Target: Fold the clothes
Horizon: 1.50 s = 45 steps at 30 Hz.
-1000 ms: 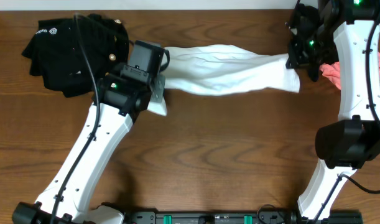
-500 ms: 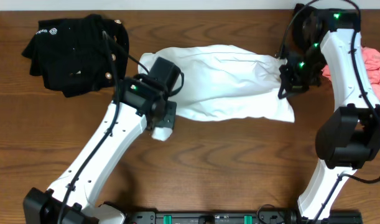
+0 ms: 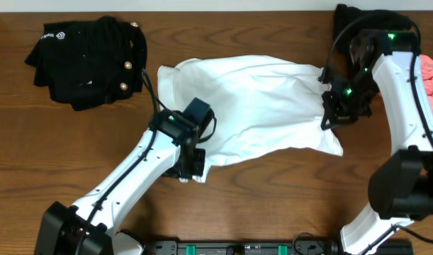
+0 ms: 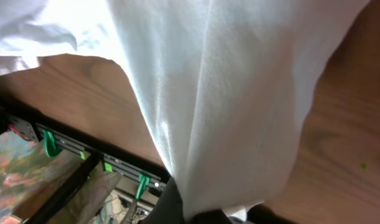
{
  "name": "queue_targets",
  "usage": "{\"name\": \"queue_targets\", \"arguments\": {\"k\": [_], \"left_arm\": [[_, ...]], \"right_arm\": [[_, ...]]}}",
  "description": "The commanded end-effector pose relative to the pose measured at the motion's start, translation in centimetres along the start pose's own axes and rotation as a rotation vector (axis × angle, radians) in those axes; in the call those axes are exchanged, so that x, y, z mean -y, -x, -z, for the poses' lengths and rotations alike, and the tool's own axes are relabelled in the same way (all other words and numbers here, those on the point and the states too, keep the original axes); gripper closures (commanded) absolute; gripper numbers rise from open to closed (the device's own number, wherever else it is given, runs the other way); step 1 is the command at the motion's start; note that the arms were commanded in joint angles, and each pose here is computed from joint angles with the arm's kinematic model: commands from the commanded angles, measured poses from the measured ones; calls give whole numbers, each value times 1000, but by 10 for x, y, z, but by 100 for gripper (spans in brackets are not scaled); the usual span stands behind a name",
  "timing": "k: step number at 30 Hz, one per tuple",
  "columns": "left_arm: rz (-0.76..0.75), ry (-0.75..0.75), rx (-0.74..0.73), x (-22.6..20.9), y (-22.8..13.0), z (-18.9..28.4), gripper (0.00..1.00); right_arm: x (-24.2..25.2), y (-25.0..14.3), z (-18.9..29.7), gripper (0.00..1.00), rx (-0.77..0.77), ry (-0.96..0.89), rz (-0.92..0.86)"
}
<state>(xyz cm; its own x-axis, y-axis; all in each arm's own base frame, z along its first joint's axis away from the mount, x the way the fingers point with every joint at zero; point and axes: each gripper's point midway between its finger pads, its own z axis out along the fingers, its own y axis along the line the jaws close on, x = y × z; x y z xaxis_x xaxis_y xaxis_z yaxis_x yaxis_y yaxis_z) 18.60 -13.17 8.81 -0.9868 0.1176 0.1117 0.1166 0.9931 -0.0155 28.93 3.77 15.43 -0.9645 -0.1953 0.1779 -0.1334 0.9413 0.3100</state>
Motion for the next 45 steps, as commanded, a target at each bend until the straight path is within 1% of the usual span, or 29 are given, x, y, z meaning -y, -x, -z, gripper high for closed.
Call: {"name": "queue_targets", "arguments": {"k": [1,3,4,5,8,11,12,14,15,19,20,21,24,28,31,36,39,40,42,44,45], "left_arm": [[23,-30,-64,9,-16,-9,94],[15,-28,-62,12,-17,-11,94],[7,-34,-51,14,-15,-11,85],[1,-37,-43,17,-14,-11,68],[3,-47,-25,20,-10,-12,31],[9,-47,-25,20,-10,-12,17],[9,-47,-25,20,-10,-12,15],[9,-47,-25,20,-10,-12,13],[9,-47,-24,20,-10,-12,13],[8,-50,-18,21,-8,-11,12],[8,-52,-15,21,-7,-12,12],[7,-54,-11,22,-6,-11,12],[5,-62,11,24,-1,-11,12],[12,-73,74,26,15,-10,12],[101,-27,154,12,35,-8,11],[202,-40,295,-4,69,6,11],[259,-88,383,-9,86,21,10],[266,-99,406,-11,90,26,6],[292,-102,482,-18,103,37,3],[308,-94,551,-25,116,47,1],[291,-98,591,-26,124,53,0]], "right_arm": [[9,-9,-4,98,-10,-26,-52],[14,-11,-7,99,-12,-32,-66],[16,-10,-7,98,-7,-31,-75],[18,-8,-8,99,0,-31,-83],[24,-6,-6,98,16,-30,-104],[28,-7,-5,95,20,-28,-118],[30,-7,-5,93,22,-27,-122],[34,-8,-4,88,25,-26,-136],[37,-9,-3,81,26,-30,-144],[45,-11,-1,41,27,-42,-170],[47,-12,-1,33,27,-45,-178],[49,-12,0,30,28,-47,-187],[51,-13,0,25,30,-47,-210],[50,-12,0,25,33,-43,-247],[42,-3,2,26,77,-19,-229],[25,17,25,25,253,-67,-180],[25,16,50,24,376,-171,-229],[27,13,58,23,406,-209,-255],[29,7,72,18,465,-267,-289],[27,5,81,1,506,-277,-282],[25,5,84,1,521,-268,-279]]}}
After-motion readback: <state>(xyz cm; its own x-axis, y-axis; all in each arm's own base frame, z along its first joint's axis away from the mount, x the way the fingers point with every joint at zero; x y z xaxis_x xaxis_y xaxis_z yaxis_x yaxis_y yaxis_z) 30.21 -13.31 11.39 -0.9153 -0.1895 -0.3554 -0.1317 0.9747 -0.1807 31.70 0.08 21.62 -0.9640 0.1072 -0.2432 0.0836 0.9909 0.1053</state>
